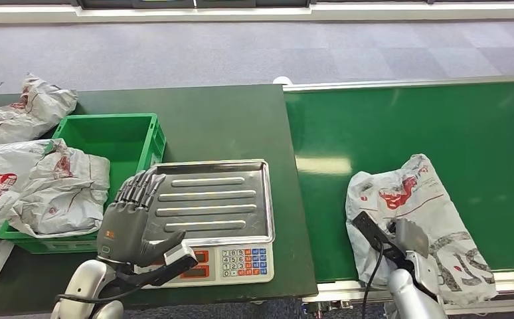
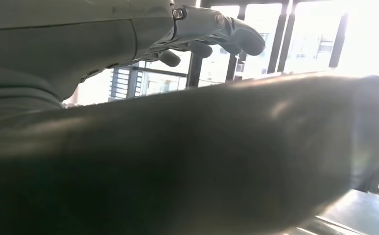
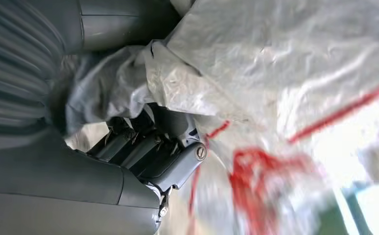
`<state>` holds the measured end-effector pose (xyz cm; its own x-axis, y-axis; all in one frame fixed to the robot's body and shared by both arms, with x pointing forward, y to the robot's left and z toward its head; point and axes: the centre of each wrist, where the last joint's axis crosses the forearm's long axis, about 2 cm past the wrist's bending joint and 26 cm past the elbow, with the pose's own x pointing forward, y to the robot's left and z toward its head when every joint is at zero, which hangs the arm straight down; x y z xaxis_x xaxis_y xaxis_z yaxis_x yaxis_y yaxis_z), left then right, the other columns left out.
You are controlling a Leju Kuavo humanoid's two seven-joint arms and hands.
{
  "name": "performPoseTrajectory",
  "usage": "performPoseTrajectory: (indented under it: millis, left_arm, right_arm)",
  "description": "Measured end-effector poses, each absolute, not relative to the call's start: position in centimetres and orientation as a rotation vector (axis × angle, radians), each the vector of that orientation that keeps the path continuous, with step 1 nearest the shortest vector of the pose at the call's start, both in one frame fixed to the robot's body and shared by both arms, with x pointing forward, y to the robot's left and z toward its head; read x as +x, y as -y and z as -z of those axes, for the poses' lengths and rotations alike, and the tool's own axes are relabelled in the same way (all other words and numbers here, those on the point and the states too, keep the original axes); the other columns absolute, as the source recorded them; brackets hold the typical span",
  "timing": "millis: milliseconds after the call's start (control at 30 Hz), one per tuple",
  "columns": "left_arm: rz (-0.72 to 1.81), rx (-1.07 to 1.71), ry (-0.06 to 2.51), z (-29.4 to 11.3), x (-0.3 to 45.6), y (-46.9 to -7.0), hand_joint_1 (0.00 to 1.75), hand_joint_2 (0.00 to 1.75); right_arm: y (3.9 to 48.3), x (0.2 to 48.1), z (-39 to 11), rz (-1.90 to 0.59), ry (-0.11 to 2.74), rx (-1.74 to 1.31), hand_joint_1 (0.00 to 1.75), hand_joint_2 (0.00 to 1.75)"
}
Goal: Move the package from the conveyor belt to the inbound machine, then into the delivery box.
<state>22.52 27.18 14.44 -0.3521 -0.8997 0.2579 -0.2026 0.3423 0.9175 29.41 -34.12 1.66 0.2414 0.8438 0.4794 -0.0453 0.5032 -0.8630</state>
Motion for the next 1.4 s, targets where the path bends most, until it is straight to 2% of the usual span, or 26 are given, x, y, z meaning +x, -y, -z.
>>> performPoseTrajectory:
  millis: [167,367,533,667,833,1067,1400]
  left_arm:
    - [1.045,0.976,1.790,-14.6,23.0,-26.9,0.00,0.00]
    - [1.037,0.966,1.796,-14.6,23.1,-26.6,0.00,0.00]
    - [1.011,0.964,1.815,-14.6,23.1,-26.4,0.00,0.00]
    - [0.995,0.959,1.826,-14.6,23.1,-26.5,0.00,0.00]
    - [0.987,0.961,1.833,-14.8,23.3,-26.4,0.00,0.00]
    - [0.974,0.971,1.848,-15.2,23.9,-26.2,0.00,0.00]
    - [0.953,0.993,1.835,-15.2,24.0,-26.6,0.00,0.00]
  right_arm:
    - [33.2,35.5,-10.5,-0.797,1.350,-0.961,1.75,1.75]
    - [30.9,38.7,-17.1,-0.879,1.579,-1.070,1.75,1.75]
    - [25.9,43.4,-27.5,-1.006,1.763,-1.124,1.75,1.75]
    - [21.9,44.1,-31.6,-1.088,1.911,-1.104,1.75,1.75]
    - [15.8,43.0,-32.7,-1.252,2.041,-0.961,1.75,1.75]
    - [5.4,38.1,-30.7,-1.494,2.170,-0.630,1.75,1.75]
    - [1.5,34.8,-28.5,-1.597,2.170,-0.375,1.75,1.75]
